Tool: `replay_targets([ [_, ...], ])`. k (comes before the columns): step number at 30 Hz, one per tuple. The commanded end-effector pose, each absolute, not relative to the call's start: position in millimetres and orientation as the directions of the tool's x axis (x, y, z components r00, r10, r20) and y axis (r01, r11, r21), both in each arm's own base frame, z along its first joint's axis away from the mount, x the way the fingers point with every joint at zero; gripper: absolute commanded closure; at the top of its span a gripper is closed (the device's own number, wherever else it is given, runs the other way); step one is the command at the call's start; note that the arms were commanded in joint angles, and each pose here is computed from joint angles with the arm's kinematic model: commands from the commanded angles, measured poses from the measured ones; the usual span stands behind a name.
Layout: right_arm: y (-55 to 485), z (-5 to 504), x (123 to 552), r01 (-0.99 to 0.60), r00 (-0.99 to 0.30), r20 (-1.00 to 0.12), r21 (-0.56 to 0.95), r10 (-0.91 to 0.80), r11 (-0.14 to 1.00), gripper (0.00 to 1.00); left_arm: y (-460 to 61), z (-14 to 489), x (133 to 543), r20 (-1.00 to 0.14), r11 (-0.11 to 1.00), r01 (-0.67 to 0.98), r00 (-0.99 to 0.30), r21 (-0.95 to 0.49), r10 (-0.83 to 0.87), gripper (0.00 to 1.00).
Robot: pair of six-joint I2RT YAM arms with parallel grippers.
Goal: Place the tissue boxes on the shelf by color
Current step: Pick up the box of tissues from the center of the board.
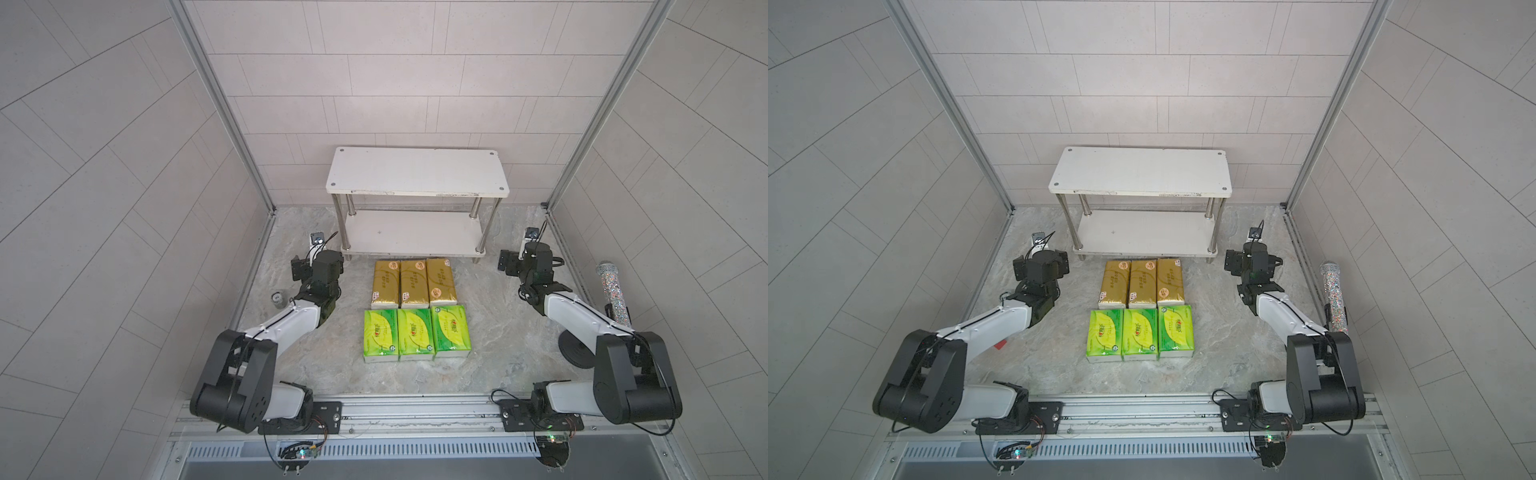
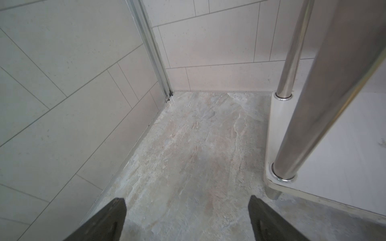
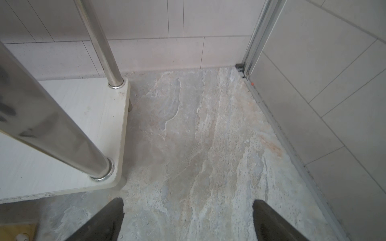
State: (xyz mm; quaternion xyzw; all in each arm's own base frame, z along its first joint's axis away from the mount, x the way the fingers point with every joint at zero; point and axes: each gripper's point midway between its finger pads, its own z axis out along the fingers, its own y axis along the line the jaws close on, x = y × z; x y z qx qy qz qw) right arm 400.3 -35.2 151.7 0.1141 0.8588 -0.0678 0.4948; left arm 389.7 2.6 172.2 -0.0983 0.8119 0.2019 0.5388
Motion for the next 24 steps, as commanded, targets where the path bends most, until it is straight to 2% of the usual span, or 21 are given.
replay_targets([
  [1,-25.7,137.5,376.9,0.297,-0.584,-0.779,0.059,0.231,0.953,0.00,-8.3,167.8,366.4,-0.848,0.890,-0.365,-0.528,0.272,0.042,0.00],
  [7,-20.9,156.2,358.1,0.312,-0.608,-0.749,0.079,0.263,0.947,0.00,-31.1,171.3,336.9,-0.831,0.923,-0.325,-0.556,0.206,-0.010,0.00],
  [12,-10.0,157.9,341.1,0.282,-0.664,-0.710,0.052,0.234,0.958,0.00,-31.6,163.4,320.1,-0.788,0.927,-0.293,-0.616,0.236,0.006,0.00],
  [18,8.2,161.7,316.6,0.203,-0.706,-0.691,0.016,0.158,0.979,0.00,-43.8,165.8,316.9,-0.757,0.950,-0.246,-0.653,0.194,-0.014,0.00],
  [24,21.7,155.2,294.9,0.172,-0.735,-0.657,0.061,0.169,0.983,0.01,-63.7,161.6,304.9,-0.679,0.975,-0.168,-0.734,0.146,-0.024,0.00],
])
